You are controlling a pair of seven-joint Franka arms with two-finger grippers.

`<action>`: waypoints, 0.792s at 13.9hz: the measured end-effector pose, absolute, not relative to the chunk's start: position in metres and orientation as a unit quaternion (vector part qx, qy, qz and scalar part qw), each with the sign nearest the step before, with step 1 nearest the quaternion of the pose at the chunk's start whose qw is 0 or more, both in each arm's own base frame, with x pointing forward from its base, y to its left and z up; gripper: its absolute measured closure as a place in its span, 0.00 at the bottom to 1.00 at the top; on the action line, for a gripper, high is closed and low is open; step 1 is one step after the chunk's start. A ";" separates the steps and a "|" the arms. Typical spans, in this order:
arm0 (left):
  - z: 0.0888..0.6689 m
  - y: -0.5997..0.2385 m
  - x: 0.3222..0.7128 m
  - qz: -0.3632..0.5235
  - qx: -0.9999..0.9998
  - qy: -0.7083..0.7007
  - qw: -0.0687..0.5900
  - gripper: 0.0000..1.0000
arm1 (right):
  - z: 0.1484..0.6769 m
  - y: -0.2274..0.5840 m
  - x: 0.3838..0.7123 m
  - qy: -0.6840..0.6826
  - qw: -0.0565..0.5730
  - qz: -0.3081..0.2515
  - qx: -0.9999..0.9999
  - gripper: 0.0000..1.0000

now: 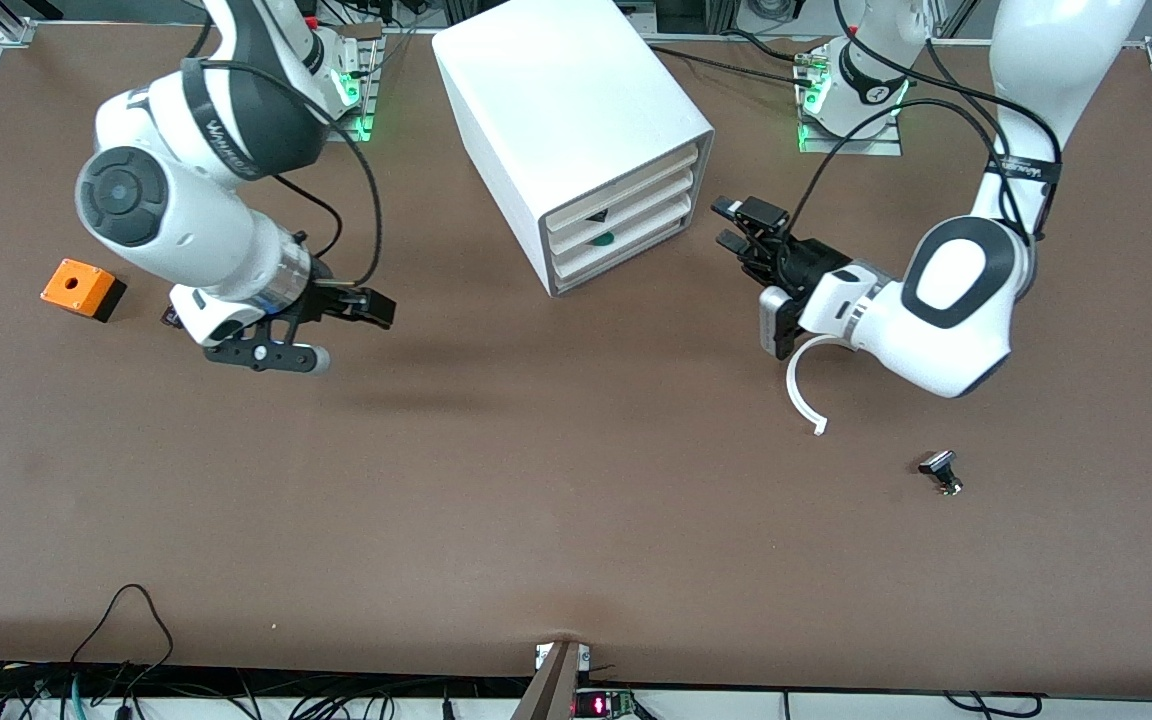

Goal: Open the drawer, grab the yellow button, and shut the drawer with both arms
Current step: 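Move the left gripper to the drawer handle while the right gripper approaches, then grasp the white drawer handle with the left gripper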

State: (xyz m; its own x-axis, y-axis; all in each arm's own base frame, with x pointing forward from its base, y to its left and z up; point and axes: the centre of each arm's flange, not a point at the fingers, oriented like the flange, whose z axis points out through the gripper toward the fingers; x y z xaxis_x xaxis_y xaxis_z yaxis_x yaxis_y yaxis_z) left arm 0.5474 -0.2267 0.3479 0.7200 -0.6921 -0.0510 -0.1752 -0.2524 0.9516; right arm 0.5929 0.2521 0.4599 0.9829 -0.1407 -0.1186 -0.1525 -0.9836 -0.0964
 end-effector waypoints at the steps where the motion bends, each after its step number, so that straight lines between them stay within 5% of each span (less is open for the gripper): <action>1: 0.340 -0.234 0.541 -0.240 0.752 -0.293 0.539 0.36 | 0.458 0.263 0.590 0.076 0.053 0.054 -0.994 0.00; 6: 0.284 -0.237 0.513 -0.212 0.748 -0.313 0.545 0.33 | 0.447 0.296 0.582 0.094 0.053 0.050 -0.993 0.00; 11: 0.275 -0.273 0.481 -0.236 0.725 -0.336 0.553 0.51 | 0.439 0.325 0.569 0.111 0.042 0.053 -0.992 0.00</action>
